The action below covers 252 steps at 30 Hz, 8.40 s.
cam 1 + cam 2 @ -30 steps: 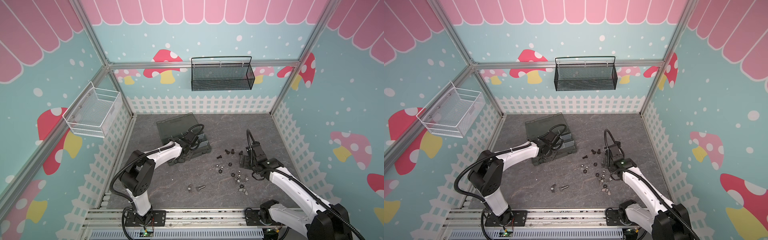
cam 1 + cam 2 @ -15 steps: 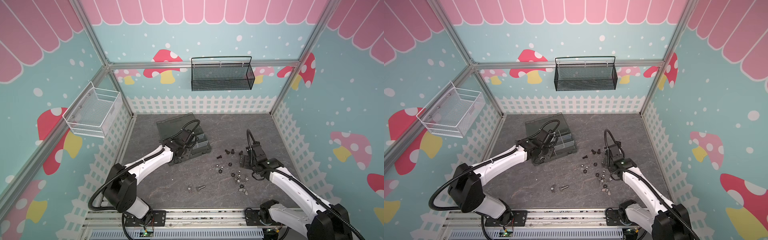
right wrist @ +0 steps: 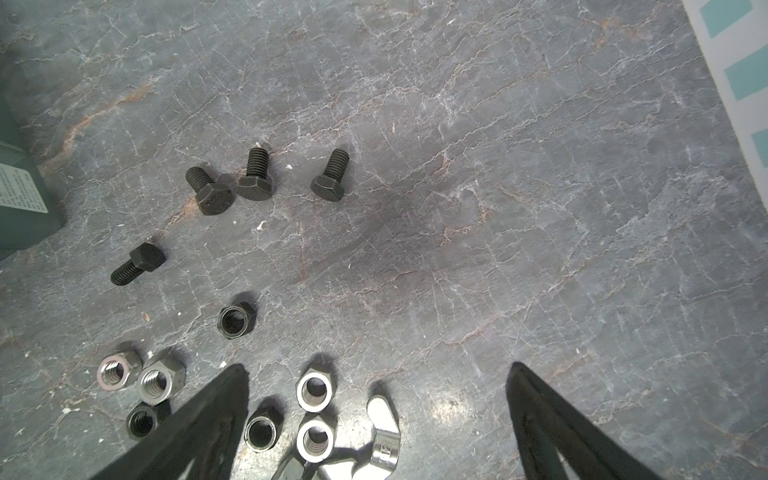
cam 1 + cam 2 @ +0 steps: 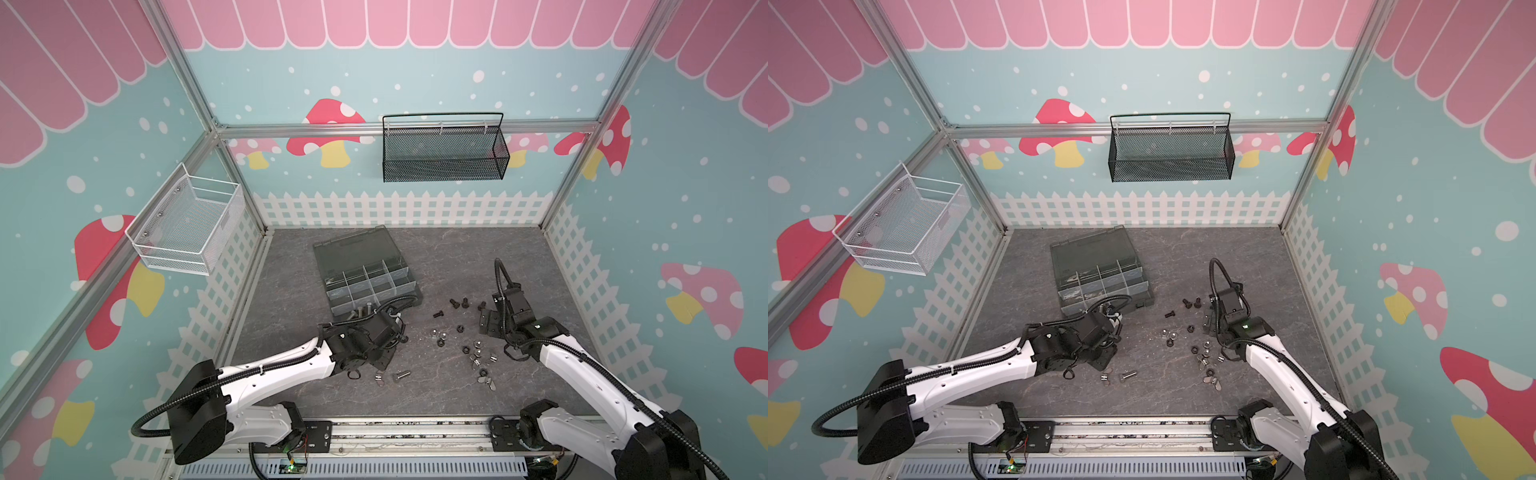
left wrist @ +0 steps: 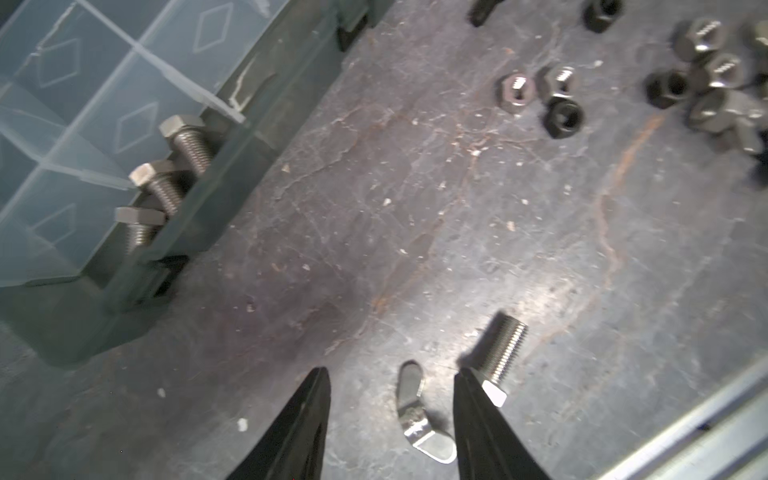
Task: Sort the screws and nuts into containers
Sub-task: 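Move the left gripper to the pile and grasp a fourth silver bolt, then lift the fourth bolt and carry it toward the organizer, then lower the silver bolt into the compartment and open the left gripper, then raise the left gripper up and away from the organizer, then reach the right gripper to a black bolt and grasp it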
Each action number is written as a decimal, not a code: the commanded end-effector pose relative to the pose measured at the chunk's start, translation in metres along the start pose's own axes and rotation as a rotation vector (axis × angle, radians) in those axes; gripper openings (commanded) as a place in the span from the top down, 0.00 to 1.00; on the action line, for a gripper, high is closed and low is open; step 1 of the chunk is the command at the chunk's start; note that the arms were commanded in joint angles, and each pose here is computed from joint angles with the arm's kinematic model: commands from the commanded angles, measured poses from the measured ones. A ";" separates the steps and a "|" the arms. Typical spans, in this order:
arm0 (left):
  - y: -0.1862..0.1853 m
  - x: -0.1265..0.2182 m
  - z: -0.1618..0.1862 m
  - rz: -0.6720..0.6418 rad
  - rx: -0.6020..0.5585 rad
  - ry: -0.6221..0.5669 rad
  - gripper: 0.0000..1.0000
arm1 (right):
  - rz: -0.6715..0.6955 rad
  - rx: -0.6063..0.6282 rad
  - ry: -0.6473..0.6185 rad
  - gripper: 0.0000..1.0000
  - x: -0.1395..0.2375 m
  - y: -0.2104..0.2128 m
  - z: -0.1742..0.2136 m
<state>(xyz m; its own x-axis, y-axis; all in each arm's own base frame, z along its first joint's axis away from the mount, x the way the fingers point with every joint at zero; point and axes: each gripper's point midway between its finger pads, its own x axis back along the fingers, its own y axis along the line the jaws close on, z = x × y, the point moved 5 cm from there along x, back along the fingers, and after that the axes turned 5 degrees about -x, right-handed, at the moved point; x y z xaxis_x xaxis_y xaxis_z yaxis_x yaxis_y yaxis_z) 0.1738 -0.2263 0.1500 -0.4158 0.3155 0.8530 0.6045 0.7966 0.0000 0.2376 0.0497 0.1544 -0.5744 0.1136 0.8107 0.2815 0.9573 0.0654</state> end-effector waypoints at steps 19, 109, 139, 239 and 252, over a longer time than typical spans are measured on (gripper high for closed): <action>-0.068 -0.034 0.000 0.084 -0.273 0.172 0.45 | 0.025 0.002 0.015 0.02 -0.001 -0.004 0.006; 0.145 -0.010 -0.095 -0.304 0.023 -0.112 1.00 | 0.017 0.021 -0.014 0.02 0.013 -0.004 -0.004; 0.159 -0.035 -0.068 -0.233 -0.040 -0.031 1.00 | -0.057 0.039 -0.013 0.02 0.015 0.004 -0.004; 0.160 0.101 -0.011 -0.379 0.589 -0.704 0.00 | -0.072 0.027 0.285 0.50 -0.130 0.027 -0.027; 0.162 0.095 -0.017 -0.363 0.579 -0.717 0.01 | -0.045 0.025 0.326 0.67 -0.148 0.027 -0.019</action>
<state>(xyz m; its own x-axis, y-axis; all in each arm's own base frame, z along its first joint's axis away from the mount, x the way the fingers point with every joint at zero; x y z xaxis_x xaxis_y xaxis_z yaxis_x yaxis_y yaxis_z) 0.2400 -0.0755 0.2388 -0.9339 0.0838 0.3475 0.0098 0.9778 -0.2093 0.3536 0.0543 0.0662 -0.3798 -0.0131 0.9250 0.2292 0.9674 0.1078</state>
